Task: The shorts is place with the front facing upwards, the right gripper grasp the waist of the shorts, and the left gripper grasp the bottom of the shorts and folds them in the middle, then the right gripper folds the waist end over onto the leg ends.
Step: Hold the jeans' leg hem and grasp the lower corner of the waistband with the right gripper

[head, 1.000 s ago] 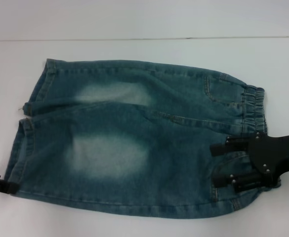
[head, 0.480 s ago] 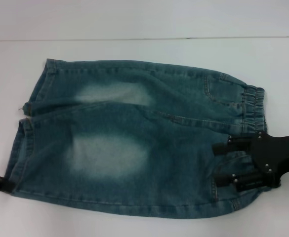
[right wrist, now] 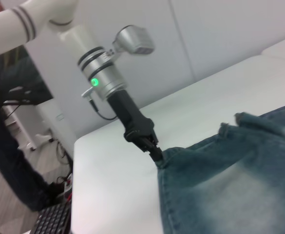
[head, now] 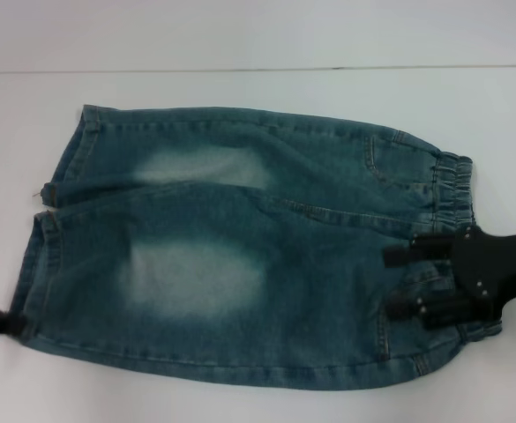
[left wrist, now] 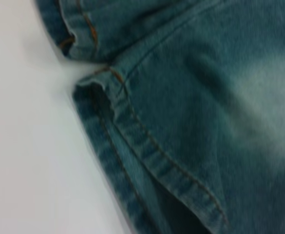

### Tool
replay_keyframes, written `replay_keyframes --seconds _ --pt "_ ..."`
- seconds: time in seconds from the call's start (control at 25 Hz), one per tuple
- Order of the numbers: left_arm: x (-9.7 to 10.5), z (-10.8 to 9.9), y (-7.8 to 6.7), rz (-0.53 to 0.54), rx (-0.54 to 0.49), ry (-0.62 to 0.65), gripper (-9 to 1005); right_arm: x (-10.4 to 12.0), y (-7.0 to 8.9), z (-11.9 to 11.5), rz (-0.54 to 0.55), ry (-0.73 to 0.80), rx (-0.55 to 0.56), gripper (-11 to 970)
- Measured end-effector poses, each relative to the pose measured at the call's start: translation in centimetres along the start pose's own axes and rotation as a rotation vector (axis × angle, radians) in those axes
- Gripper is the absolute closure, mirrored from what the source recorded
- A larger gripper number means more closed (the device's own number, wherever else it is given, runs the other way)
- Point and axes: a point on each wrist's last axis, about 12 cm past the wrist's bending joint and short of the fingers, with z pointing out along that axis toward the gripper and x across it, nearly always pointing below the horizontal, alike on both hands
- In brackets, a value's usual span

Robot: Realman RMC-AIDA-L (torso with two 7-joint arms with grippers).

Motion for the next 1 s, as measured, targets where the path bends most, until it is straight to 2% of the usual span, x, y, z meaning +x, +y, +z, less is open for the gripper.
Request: replay_keyframes --seconds 0.16,0.24,0.32,0.4,0.52,0.64,0.84,1.0 --pt "-0.7 -1.1 0.1 -0.015 -0.005 -0.058 989 -0.7 -0.7 -1.7 0.074 -0.062 0.081 106" --pt "-1.0 -1.6 0.2 -0.023 0.000 -0.085 988 -1.4 -1.2 -3.3 0.125 -0.087 0.134 106" --pt "-1.4 -2.0 0.3 -0.024 -0.005 -0.108 988 -2.8 -1.6 -5.5 0.193 -0.069 0.205 106" --pt "-1.9 -2.3 0.2 -0.016 -0.012 -0.120 988 -3.4 -1.7 -6.2 0.213 -0.046 0.230 107" --pt "-2.6 -2.5 0.1 -0.003 -0.013 -0.131 989 -4.8 -1.4 -7.8 0.229 0.111 0.278 107" --pt "-3.3 -2.6 -0.1 0.006 -0.010 -0.146 989 -5.4 -0.9 -8.1 0.209 0.285 0.277 107" --pt "-4.0 -2.7 -0.4 0.019 0.008 -0.179 989 -5.3 -1.0 -7.5 0.208 0.521 0.292 107" --pt "-4.2 -2.7 -0.6 0.025 0.018 -0.179 989 -4.7 -1.4 -6.3 0.223 0.632 0.298 107"
